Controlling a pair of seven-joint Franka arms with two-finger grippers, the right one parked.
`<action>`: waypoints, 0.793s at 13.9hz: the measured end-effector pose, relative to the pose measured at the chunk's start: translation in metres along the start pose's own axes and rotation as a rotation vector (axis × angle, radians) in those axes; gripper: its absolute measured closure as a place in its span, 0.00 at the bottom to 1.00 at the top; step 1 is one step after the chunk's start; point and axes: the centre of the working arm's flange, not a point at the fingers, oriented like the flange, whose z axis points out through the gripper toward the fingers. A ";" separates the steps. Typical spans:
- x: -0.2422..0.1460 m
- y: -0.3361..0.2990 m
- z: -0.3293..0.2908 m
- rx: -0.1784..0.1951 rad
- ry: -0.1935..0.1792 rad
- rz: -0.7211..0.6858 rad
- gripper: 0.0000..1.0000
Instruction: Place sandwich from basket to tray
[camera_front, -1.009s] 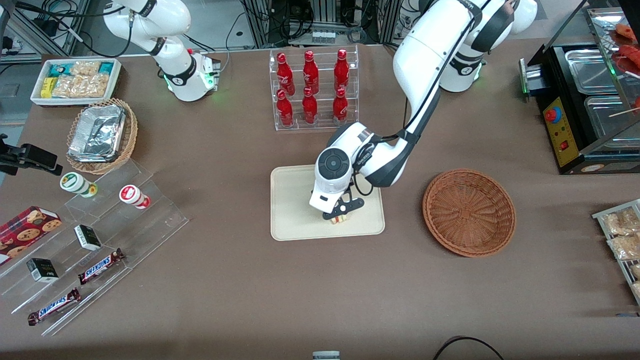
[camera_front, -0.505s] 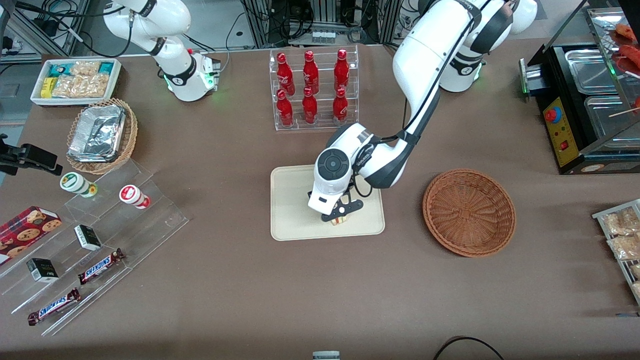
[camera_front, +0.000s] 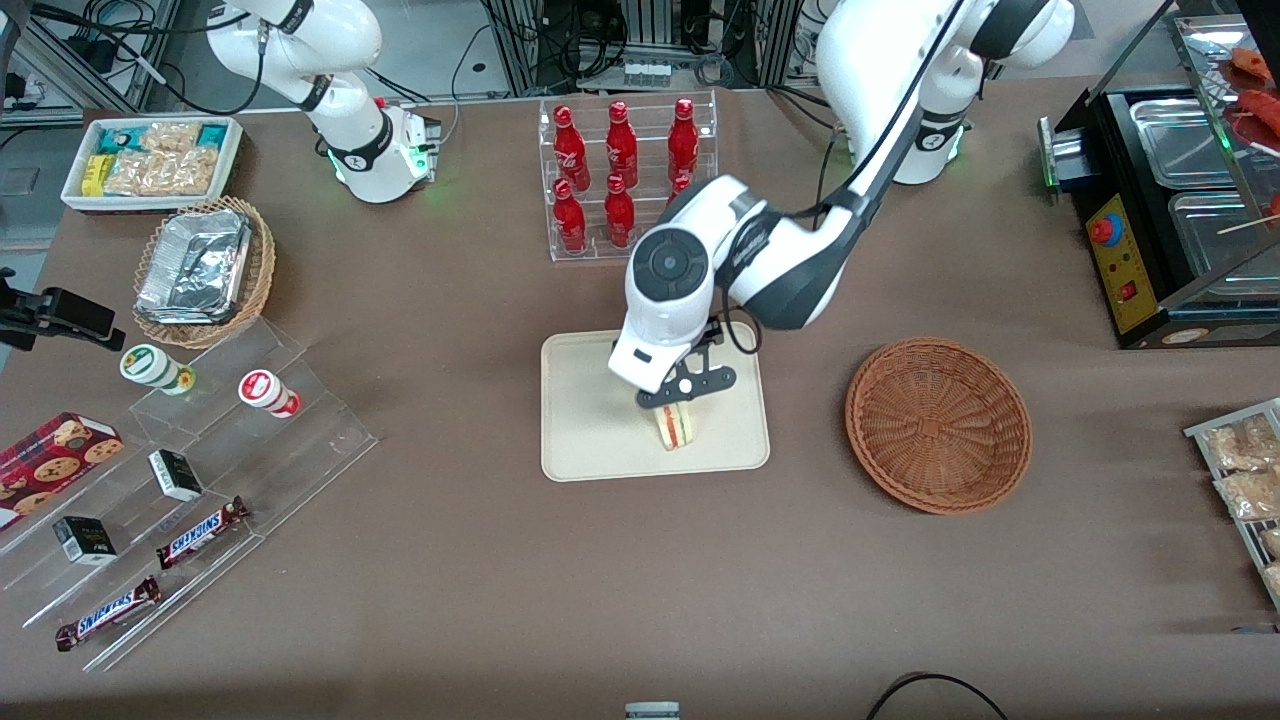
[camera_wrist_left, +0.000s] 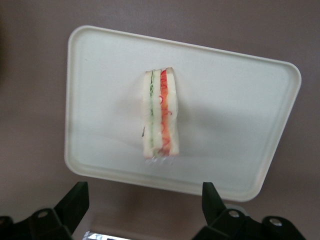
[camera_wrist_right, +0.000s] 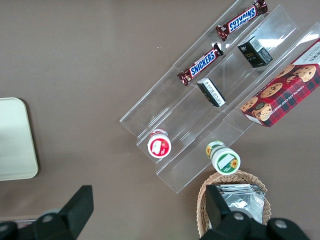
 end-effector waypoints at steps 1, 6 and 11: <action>0.002 -0.012 -0.018 0.009 0.001 0.013 0.00; 0.061 -0.106 -0.046 0.040 -0.027 0.026 0.00; 0.081 -0.232 -0.087 0.031 -0.048 0.213 0.00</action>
